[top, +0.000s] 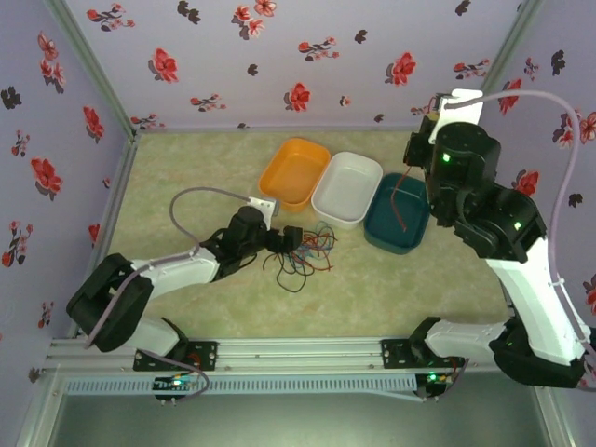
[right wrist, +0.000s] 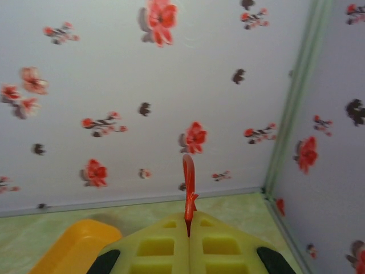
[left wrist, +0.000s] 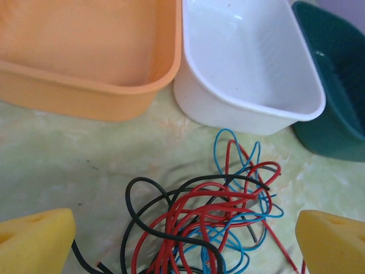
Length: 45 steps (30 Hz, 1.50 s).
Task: Untangle the cables
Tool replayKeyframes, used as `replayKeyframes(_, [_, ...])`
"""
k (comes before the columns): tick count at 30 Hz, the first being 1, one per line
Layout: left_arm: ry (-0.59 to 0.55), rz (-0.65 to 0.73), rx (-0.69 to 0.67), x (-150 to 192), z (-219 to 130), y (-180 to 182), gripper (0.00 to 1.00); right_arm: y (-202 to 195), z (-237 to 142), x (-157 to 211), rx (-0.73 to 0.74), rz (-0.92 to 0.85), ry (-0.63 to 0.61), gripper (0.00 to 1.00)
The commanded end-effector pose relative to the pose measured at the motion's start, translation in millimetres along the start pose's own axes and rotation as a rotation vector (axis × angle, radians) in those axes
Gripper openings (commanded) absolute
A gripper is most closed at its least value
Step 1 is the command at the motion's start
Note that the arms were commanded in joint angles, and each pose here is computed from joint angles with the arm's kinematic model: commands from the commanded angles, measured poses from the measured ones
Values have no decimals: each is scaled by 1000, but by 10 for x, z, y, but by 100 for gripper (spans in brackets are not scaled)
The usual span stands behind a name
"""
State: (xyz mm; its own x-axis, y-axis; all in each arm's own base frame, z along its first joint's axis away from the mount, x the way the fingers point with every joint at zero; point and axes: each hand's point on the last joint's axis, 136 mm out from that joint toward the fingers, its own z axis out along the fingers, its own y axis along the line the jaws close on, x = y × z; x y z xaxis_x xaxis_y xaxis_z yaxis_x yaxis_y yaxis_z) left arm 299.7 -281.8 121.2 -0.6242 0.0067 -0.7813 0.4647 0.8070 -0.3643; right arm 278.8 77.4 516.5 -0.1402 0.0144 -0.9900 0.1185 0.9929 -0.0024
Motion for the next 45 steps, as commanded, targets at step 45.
replayKeyframes(45, [-148, 44, -84, -471, -424, 32, 100, -138, 1580, 2963, 91, 190, 666, 0])
